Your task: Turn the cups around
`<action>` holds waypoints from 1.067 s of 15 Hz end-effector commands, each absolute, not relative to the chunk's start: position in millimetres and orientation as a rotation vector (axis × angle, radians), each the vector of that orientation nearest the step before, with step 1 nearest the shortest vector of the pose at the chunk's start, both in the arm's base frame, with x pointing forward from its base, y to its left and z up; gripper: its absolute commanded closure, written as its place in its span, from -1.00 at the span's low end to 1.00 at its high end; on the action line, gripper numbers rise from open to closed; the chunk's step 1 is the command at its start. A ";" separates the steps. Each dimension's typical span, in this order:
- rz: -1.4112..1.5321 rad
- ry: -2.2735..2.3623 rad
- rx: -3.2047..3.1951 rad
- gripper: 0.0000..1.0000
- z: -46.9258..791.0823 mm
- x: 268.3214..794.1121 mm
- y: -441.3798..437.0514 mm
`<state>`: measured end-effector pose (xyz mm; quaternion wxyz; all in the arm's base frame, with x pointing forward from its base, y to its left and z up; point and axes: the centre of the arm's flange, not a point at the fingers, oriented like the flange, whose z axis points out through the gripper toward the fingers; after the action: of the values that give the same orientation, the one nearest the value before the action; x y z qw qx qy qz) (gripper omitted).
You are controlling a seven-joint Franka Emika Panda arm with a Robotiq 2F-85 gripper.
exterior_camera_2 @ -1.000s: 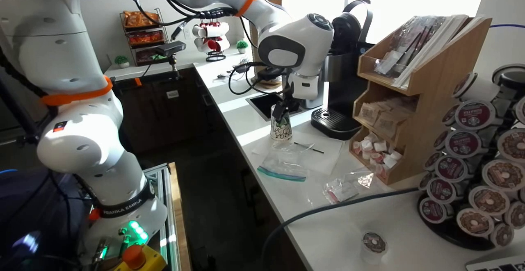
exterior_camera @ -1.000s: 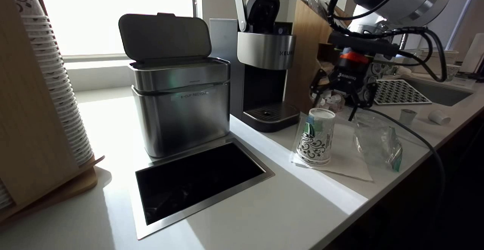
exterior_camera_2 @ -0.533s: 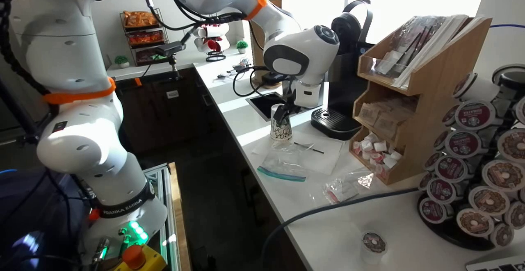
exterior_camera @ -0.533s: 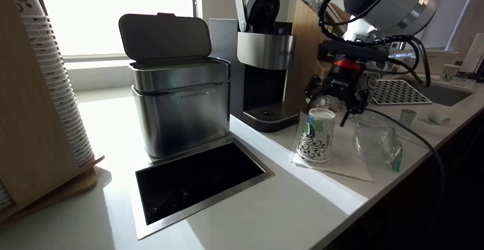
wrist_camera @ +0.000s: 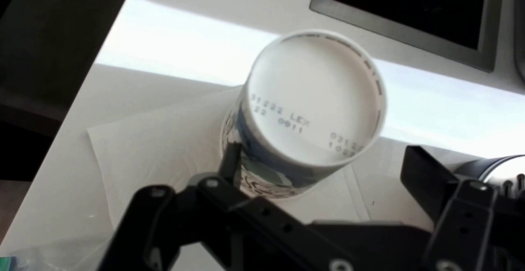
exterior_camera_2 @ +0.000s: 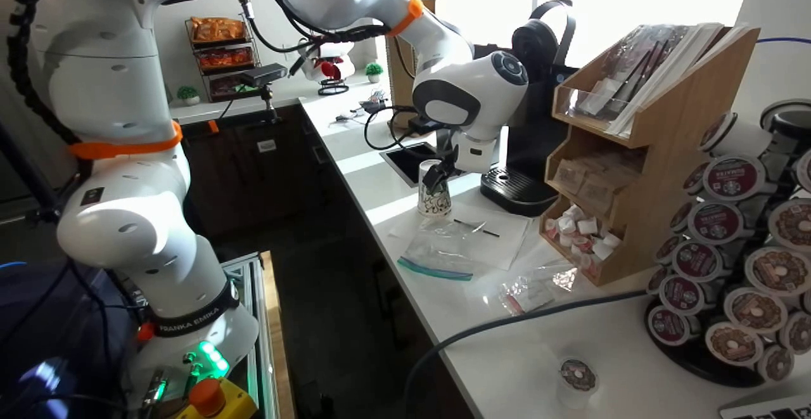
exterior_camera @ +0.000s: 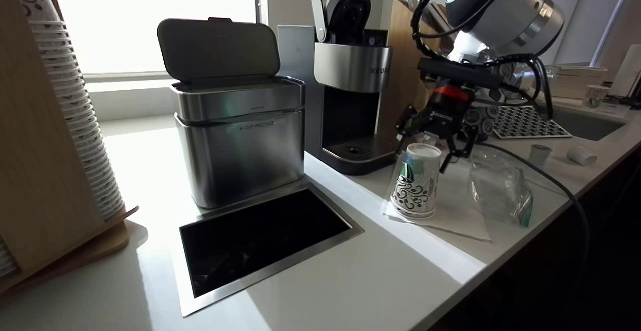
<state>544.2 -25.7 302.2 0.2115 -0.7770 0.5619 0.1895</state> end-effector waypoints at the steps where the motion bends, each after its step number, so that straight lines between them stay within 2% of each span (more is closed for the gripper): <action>1: 0.586 1.526 -2.118 -1.00 295.8 551.8 -22.6; 3: 0.598 1.523 -2.114 -1.00 293.9 553.0 -21.9; 4: 0.601 1.522 -2.111 -0.59 293.2 553.5 -22.0; 9: 0.615 1.520 -2.102 0.15 291.3 554.3 -22.2; 13: 0.610 1.520 -2.102 0.35 293.4 556.4 -23.1; 16: 0.598 1.520 -2.117 0.37 298.9 556.3 -23.7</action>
<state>553.8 -22.0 295.5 0.2242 -0.7706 0.5588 0.2089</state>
